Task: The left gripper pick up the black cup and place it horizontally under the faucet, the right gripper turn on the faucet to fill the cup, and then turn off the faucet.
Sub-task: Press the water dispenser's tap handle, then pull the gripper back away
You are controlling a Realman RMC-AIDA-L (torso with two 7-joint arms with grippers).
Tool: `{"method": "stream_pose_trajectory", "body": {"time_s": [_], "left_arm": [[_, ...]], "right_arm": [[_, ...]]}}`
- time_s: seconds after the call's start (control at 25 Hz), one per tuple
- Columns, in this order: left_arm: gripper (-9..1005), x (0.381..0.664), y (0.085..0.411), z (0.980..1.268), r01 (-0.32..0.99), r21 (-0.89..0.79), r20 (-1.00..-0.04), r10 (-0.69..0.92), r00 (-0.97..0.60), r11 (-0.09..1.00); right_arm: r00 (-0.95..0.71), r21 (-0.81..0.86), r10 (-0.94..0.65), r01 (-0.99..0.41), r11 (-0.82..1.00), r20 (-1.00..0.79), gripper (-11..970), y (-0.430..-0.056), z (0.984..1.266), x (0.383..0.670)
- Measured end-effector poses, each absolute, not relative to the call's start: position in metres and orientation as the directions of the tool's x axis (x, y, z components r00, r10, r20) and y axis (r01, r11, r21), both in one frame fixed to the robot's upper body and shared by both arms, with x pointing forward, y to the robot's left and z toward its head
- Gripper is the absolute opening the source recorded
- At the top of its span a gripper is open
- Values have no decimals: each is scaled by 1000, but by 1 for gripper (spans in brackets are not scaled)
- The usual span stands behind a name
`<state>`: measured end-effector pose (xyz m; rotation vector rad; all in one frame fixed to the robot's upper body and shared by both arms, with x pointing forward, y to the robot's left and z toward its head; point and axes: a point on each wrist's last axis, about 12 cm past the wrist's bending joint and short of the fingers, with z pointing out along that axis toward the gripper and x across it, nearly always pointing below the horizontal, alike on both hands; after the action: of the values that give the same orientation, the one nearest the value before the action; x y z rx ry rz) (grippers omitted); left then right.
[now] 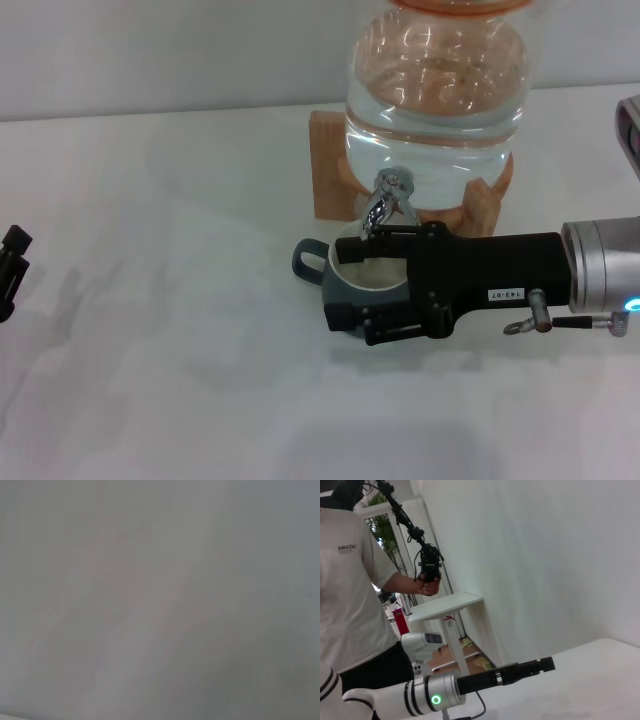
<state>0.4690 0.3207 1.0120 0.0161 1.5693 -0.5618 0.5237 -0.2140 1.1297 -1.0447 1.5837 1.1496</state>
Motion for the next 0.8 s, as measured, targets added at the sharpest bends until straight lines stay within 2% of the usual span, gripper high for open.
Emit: {"method": "stream_pose_trajectory", "body": {"time_s": [0.8], "left_arm": [[464, 469, 320, 1012, 347, -338, -941, -325, -95, 875]], "right_arm": [[-263, 215, -116, -923, 319, -958, 839, -241, 1125, 529]]}}
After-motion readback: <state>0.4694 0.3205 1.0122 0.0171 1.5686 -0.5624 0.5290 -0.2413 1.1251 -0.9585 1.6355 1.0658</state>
